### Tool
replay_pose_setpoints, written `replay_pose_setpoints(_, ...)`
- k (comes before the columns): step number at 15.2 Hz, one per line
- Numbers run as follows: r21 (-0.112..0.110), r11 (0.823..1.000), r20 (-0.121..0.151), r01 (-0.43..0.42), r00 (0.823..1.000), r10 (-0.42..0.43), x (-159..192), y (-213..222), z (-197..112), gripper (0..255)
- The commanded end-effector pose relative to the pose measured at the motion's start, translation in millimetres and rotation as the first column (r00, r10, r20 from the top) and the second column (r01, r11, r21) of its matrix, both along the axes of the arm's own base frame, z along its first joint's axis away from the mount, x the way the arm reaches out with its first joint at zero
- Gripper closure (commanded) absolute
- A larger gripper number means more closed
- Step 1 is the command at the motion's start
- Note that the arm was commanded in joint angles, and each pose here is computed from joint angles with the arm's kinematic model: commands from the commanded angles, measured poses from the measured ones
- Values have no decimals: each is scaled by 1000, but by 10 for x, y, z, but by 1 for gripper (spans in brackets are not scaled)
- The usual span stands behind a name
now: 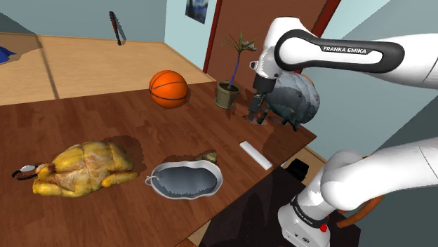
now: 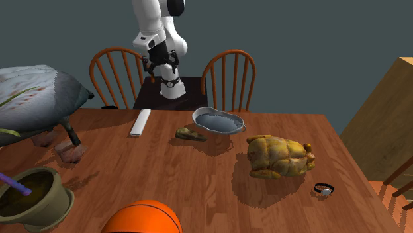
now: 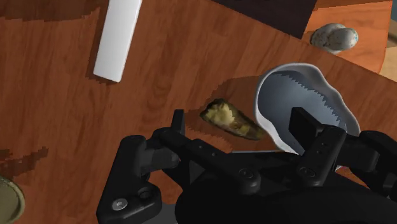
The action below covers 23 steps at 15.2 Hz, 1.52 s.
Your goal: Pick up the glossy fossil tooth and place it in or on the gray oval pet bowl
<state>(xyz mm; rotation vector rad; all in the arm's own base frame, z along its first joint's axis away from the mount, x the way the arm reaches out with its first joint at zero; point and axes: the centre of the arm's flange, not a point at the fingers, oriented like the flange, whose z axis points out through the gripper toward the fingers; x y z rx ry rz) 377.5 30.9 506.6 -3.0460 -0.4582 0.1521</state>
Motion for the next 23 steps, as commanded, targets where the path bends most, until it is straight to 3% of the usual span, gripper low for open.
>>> replay_pose_setpoints(1,4,997,-15,-78,997,78,175,62,-224,0)
replay_pose_setpoints(6,20,965,-56,-261,963,262,562,235,-796,0)
replay_pose_setpoints(11,43,900,-92,-434,895,436,885,480,-1382,0)
replay_pose_setpoints(16,72,804,-124,-591,794,595,1132,783,-1977,0)
replay_pose_setpoints(22,113,652,-153,-750,635,757,1315,1203,-2698,0)
replay_pose_setpoints(23,114,652,-153,-750,635,757,1315,1204,-2701,0)
